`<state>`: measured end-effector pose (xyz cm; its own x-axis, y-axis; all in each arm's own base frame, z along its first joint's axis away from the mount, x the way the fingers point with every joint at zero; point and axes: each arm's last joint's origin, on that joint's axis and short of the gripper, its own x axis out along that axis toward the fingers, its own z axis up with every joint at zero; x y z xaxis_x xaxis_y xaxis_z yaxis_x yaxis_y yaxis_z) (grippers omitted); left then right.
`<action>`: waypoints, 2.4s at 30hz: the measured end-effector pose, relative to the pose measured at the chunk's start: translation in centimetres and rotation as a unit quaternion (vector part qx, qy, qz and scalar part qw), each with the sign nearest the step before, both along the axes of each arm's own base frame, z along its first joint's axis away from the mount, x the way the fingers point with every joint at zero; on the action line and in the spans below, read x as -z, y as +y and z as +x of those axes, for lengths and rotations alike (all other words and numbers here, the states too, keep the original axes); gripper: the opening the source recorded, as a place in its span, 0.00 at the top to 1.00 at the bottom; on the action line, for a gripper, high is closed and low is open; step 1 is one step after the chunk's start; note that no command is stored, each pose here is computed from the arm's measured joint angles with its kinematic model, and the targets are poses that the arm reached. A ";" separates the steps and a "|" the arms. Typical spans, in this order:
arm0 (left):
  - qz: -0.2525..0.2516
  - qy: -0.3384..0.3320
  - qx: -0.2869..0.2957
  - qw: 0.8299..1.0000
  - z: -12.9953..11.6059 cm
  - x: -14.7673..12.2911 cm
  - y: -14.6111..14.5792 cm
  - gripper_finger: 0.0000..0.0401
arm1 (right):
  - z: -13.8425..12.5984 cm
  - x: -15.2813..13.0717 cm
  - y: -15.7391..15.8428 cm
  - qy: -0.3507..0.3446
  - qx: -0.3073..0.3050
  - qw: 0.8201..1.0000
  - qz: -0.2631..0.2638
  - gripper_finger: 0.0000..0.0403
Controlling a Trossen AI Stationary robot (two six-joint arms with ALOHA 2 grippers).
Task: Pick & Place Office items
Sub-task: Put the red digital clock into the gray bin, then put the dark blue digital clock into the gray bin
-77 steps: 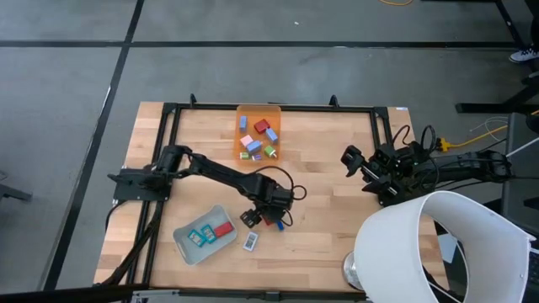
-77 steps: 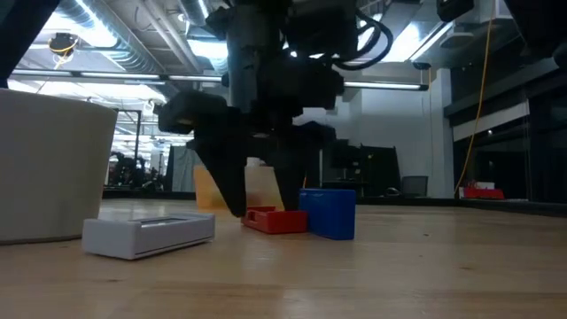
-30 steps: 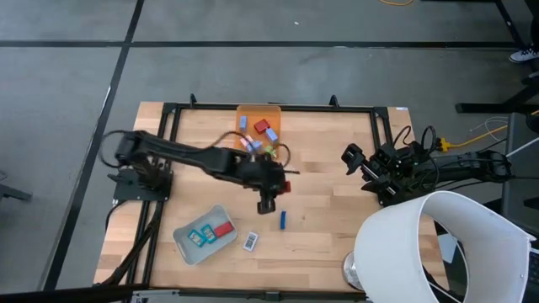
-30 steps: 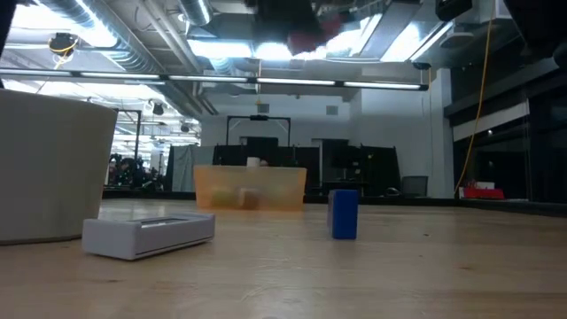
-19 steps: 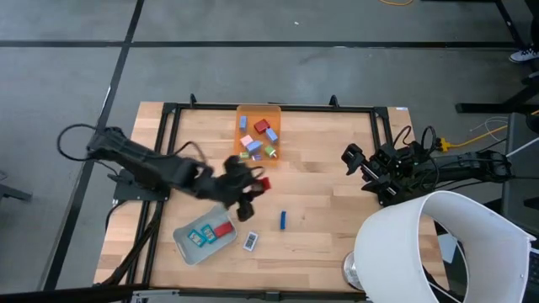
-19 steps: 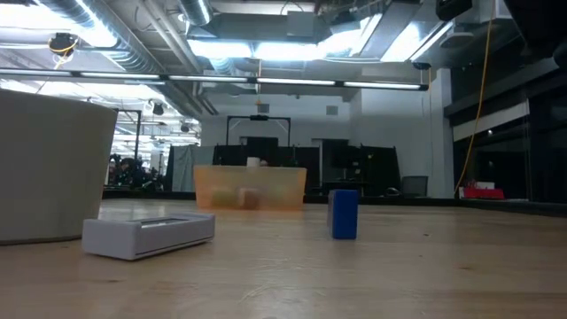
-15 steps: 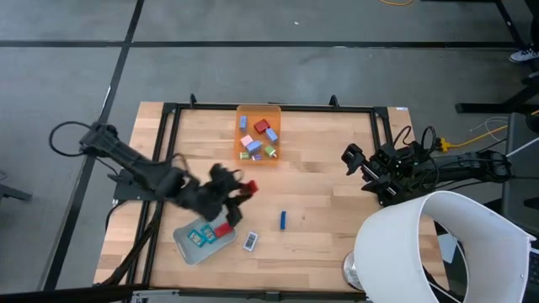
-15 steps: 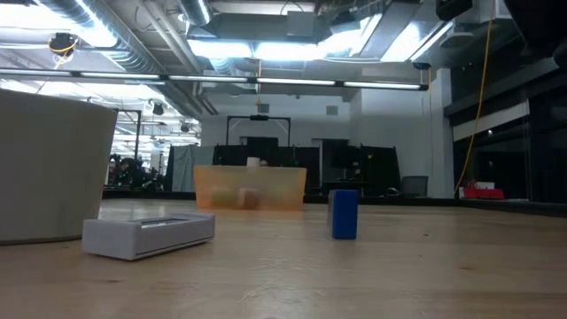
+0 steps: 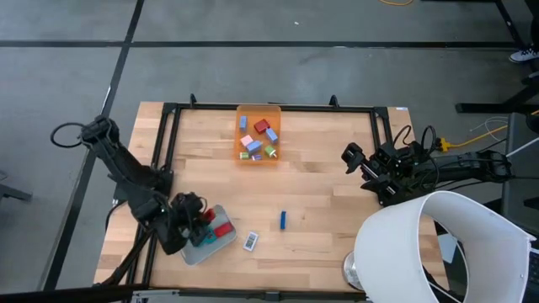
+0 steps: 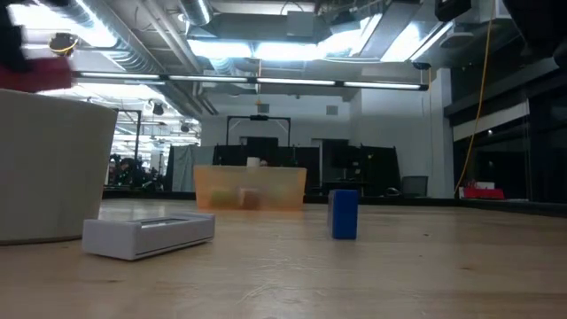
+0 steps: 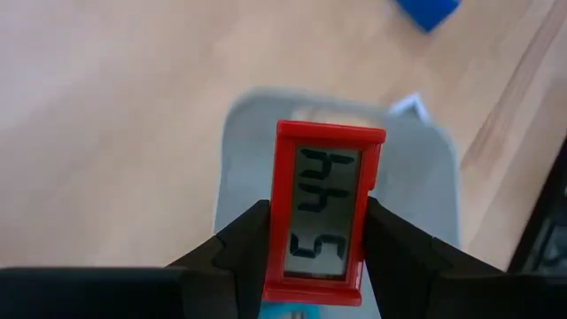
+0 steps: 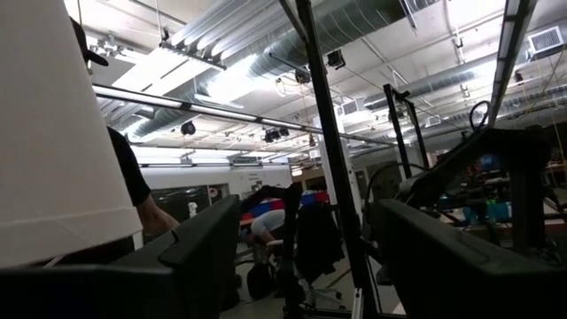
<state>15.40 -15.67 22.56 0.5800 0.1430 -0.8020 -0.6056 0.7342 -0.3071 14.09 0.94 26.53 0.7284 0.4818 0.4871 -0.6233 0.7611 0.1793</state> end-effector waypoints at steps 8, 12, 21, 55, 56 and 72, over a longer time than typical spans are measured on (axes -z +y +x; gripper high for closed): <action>-0.093 0.036 0.032 0.995 -1.1 3.0 -1.0 0.63 | 0.0 0.0 0.0 -0.002 0.004 1.000 -0.002 0.35; -0.143 0.021 0.068 0.987 -0.8 3.7 -1.7 0.63 | 0.0 0.0 0.0 -0.002 0.003 1.000 -0.002 0.35; -0.209 0.082 0.094 0.970 -1.3 4.7 -2.4 0.45 | 0.0 0.0 0.0 -0.002 0.004 1.000 -0.002 0.35; -0.216 -0.005 -0.053 0.975 15.4 1.0 9.6 0.35 | 0.1 0.0 -0.1 -0.005 0.030 1.000 -0.002 0.35; -0.216 0.009 -0.047 0.975 16.1 1.1 9.5 0.36 | 0.1 0.0 -0.1 -0.005 0.031 1.000 -0.002 0.35; -0.191 0.118 -0.050 0.973 25.7 3.6 8.5 0.37 | 0.2 0.1 -0.1 0.012 0.018 1.000 0.015 0.35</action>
<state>41.10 -7.19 18.98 0.3713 -0.1448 -0.9172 -0.7555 0.5271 -0.3891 14.27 0.81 26.38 0.7563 0.4412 0.4831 -0.5912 0.7771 0.2158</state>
